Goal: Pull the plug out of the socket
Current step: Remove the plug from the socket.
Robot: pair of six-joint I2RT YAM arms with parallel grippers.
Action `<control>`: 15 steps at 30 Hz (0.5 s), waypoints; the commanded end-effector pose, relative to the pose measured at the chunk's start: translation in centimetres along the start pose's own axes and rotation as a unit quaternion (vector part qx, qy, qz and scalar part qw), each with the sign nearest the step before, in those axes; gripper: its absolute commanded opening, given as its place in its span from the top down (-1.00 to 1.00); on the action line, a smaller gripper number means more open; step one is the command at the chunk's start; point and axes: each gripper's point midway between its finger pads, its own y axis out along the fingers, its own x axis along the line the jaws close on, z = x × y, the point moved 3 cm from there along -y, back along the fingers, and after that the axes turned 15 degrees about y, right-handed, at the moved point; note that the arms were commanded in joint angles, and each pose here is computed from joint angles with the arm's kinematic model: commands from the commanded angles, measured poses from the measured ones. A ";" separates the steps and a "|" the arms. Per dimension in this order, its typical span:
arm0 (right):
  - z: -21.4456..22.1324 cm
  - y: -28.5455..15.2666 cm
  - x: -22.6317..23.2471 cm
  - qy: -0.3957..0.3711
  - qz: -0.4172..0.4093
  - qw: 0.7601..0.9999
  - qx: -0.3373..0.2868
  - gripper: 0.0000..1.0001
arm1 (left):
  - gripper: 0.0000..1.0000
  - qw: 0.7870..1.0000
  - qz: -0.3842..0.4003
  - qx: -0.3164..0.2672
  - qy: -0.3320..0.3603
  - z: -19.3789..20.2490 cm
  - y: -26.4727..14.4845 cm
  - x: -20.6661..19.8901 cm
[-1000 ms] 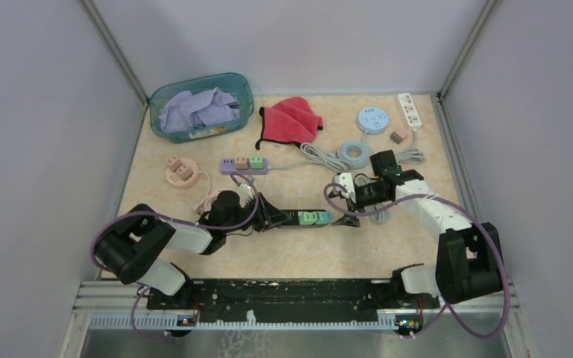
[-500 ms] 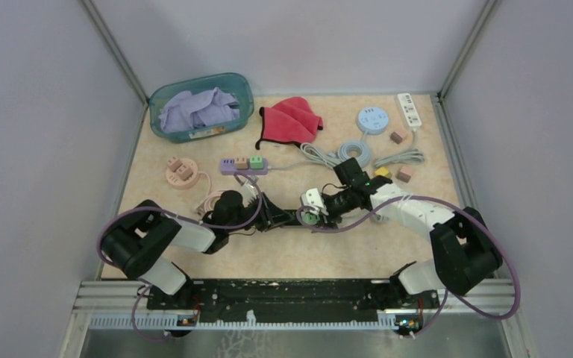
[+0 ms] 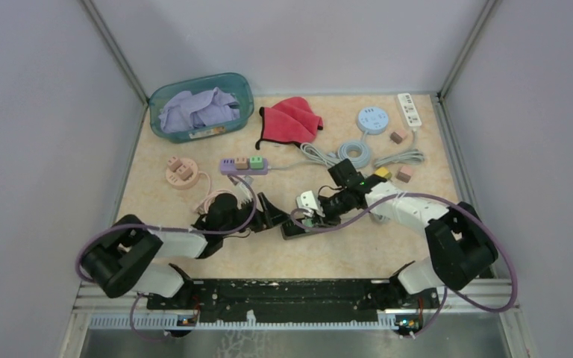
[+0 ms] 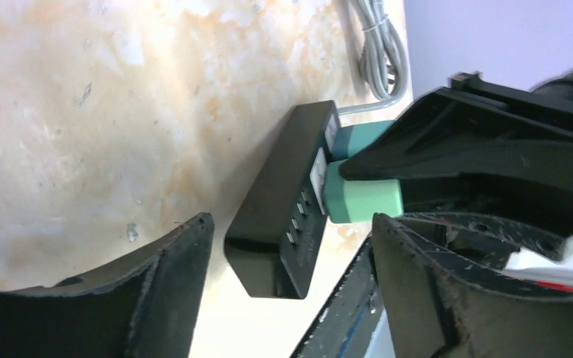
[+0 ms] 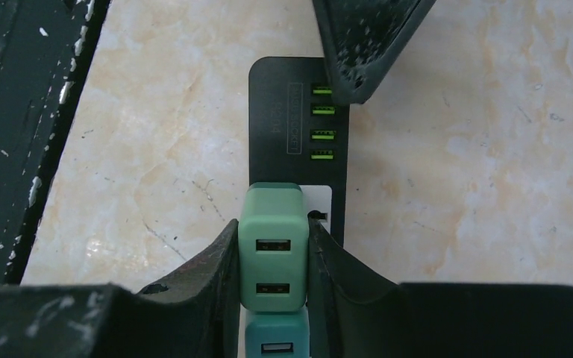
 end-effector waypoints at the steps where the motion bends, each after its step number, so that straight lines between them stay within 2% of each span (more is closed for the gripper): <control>1: -1.0 -0.2 -0.1 -0.017 -0.025 1.000 0.006 1.00 | -0.72 0.992 -0.012 -0.046 0.118 -1.9 -1.5 -0.3; 6: -0.3 -0.2 0.6 -0.012 -0.063 0.997 0.031 1.00 | -0.99 0.962 -0.008 -0.105 0.252 -3.7 -3.8 -1.0; 10: -0.2 -0.3 0.6 -0.002 -0.077 0.996 0.045 1.00 | -1.00 0.929 0.052 -0.152 0.333 -3.9 -5.6 -2.7; 15: 0.1 -0.4 0.5 0.003 -0.080 0.995 0.054 1.00 | -1.00 0.893 0.127 -0.149 0.406 -2.1 -6.0 -4.6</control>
